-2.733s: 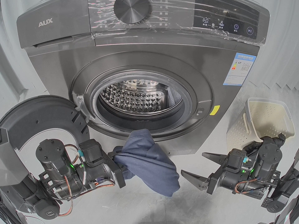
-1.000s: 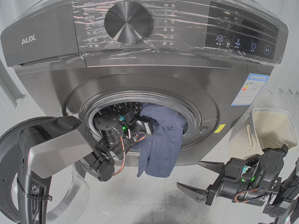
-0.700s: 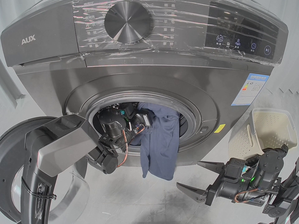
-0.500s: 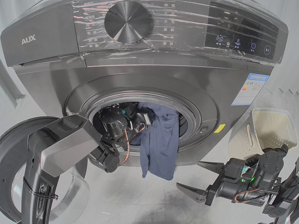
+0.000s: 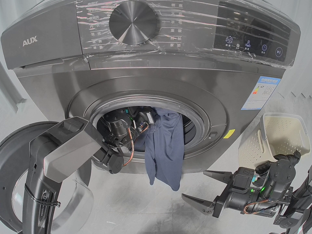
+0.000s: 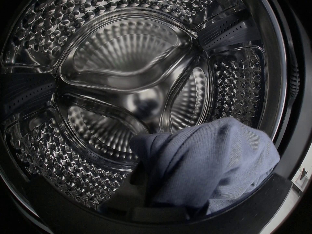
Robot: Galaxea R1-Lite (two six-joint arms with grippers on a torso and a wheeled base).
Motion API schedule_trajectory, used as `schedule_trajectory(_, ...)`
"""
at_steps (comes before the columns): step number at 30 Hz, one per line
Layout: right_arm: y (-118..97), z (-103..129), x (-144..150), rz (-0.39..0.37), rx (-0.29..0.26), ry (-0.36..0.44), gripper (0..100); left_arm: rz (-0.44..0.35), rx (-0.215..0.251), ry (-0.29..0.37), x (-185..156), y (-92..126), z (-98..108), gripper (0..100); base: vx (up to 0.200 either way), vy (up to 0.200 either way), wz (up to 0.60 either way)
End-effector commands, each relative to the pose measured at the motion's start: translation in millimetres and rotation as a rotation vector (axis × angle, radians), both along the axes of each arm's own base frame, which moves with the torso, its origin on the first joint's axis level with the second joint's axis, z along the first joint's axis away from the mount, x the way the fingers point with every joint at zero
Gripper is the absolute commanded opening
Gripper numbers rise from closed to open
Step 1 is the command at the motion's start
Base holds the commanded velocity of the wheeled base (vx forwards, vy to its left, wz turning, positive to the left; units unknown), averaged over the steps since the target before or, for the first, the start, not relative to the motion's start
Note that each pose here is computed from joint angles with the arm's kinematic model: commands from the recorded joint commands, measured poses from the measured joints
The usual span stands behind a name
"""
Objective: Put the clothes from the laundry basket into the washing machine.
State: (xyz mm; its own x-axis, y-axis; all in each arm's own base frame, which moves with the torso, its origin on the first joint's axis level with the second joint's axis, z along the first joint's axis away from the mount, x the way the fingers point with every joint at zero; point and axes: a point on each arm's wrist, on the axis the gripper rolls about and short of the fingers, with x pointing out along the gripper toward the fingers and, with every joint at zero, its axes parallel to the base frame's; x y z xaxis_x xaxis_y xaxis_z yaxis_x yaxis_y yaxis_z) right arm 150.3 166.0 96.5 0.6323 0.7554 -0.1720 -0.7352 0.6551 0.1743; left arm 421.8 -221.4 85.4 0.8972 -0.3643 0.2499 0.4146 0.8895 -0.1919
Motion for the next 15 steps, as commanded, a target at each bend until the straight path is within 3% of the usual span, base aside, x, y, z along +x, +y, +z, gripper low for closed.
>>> schedule_trajectory(1, 0.3, -0.4, -0.4, 0.003, -0.001, 0.001, 100, 0.002, -0.007, -0.011, 0.7, -1.7, 4.2, 0, 0.0, 0.0, 0.0)
schedule_trajectory(6, 0.2, -1.0, -0.5, 0.003, -0.004, 0.003, 100, 0.005, -0.002, 0.002, 0.0, -0.5, 2.5, 0, 0.0, 0.0, 0.0)
schedule_trajectory(7, 0.2, -1.0, -0.5, 0.003, -0.004, 0.003, 100, 0.005, 0.0, 0.006, -0.6, -0.2, 1.1, 100, 0.0, 0.0, 0.0)
schedule_trajectory(12, 0.4, -1.7, -0.3, 0.003, -0.006, 0.005, 100, -0.011, -0.008, 0.057, -7.5, -1.4, -7.1, 100, 0.0, 0.0, 0.0)
schedule_trajectory(15, 0.1, -1.7, -0.1, 0.001, -0.006, 0.005, 100, -0.023, 0.012, 0.111, -16.8, -0.4, -13.6, 100, 0.0, 0.0, 0.0)
